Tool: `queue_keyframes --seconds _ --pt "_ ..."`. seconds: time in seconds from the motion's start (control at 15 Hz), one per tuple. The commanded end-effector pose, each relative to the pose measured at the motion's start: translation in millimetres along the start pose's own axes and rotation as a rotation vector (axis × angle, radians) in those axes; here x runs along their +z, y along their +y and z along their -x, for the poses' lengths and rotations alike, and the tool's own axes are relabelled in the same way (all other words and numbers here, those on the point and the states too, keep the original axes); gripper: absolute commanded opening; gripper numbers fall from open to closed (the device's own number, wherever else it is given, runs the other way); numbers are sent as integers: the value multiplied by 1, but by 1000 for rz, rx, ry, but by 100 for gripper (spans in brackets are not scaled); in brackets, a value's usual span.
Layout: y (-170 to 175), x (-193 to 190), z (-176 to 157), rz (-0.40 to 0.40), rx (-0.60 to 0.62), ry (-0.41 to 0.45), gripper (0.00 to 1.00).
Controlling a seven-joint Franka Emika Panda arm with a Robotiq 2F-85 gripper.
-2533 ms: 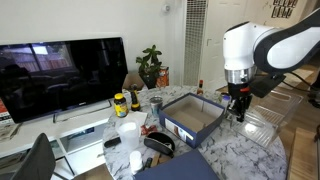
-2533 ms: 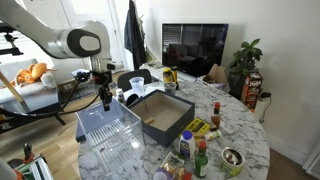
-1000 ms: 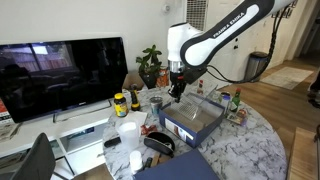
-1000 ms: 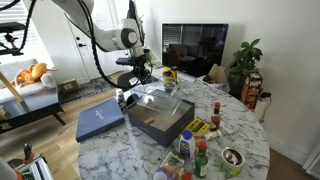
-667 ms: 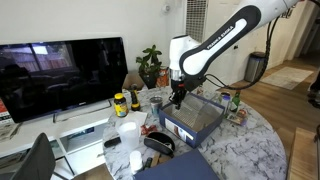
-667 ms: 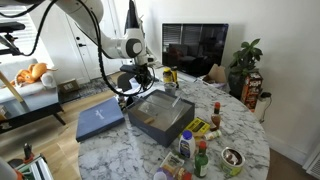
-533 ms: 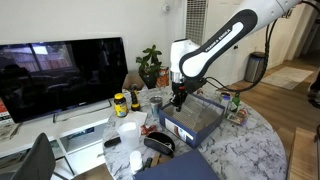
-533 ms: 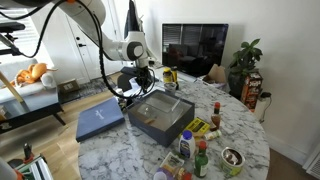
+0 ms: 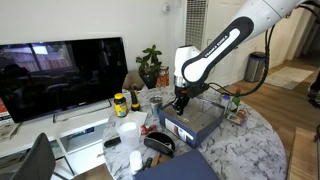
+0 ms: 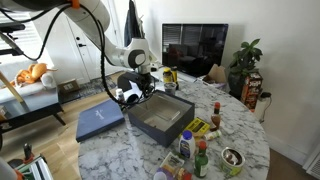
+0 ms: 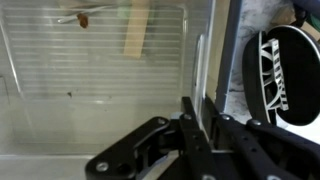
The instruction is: Pick up the clear storage container and put it in the blue box, pick up the blub box lid and cover the blue box
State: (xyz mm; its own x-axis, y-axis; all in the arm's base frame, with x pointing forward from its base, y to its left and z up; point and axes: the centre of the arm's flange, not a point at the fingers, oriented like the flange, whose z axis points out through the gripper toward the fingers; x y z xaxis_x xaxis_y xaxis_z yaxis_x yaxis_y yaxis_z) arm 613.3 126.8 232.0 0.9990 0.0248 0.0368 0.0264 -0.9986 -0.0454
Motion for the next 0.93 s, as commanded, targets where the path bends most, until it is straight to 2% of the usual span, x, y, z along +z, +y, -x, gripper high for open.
queue_keyframes --seconds 0.0,0.2,0.33,0.4,0.47,0.6,0.87 --pt "-3 -28 26 -8 20 39 48" --pt "-11 -68 47 -13 19 102 70" --pt "-13 -90 70 -46 21 107 86" --pt "-13 -95 84 -76 25 81 95" --pt "-15 -99 96 -98 29 69 99" --pt "-19 -95 130 -145 32 10 100" --pt "-31 -58 191 -188 22 -139 100"
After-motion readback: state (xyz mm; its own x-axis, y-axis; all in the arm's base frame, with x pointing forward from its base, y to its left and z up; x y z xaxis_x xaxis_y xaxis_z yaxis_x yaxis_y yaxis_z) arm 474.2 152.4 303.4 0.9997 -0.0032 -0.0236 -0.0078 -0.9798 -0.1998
